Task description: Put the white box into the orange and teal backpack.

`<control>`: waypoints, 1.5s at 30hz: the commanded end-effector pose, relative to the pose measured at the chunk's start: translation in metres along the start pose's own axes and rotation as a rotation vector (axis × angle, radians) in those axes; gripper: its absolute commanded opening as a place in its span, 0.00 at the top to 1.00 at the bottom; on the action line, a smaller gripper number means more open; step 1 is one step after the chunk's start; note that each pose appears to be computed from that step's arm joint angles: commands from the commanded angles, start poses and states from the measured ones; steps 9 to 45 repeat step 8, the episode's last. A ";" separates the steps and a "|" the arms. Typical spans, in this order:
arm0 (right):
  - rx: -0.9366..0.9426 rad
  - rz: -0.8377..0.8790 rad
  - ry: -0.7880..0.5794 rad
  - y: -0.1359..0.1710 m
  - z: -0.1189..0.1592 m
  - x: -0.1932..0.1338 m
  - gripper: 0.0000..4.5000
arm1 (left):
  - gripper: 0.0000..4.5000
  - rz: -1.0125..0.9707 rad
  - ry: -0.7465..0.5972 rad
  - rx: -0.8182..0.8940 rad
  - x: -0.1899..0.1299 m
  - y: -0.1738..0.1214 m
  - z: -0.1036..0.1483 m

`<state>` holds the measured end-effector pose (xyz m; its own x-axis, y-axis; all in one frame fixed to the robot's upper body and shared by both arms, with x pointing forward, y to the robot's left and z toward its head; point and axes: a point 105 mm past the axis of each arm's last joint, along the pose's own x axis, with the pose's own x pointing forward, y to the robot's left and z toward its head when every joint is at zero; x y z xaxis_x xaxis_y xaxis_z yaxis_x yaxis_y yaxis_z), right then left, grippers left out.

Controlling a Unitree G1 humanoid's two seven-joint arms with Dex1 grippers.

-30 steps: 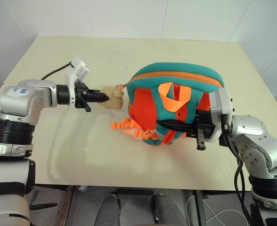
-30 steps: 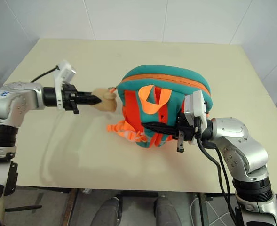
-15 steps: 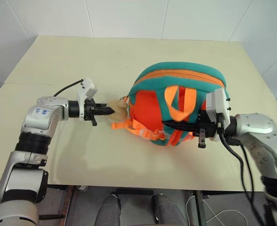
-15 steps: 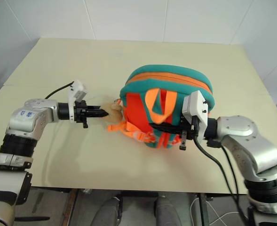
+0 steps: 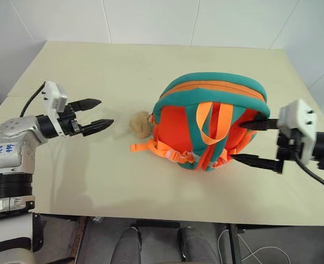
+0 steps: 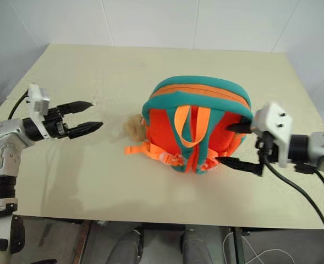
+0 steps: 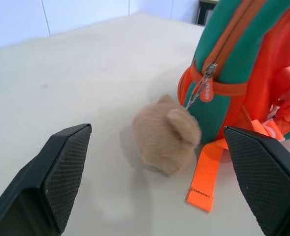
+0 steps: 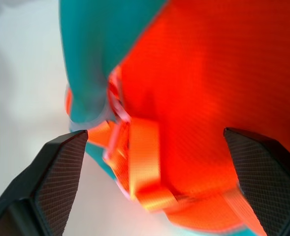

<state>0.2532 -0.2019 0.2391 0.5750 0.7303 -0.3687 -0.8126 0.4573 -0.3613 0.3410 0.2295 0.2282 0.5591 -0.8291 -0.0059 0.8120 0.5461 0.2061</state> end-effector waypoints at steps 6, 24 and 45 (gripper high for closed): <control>-0.076 -0.169 -0.059 -0.015 0.003 -0.057 0.01 | 0.01 0.023 -0.120 0.070 -0.028 0.005 0.009; -0.042 -0.214 -0.089 -0.024 -0.007 -0.061 0.01 | 0.01 0.024 -0.157 0.074 -0.033 0.002 0.011; -0.042 -0.214 -0.089 -0.024 -0.007 -0.061 0.01 | 0.01 0.024 -0.157 0.074 -0.033 0.002 0.011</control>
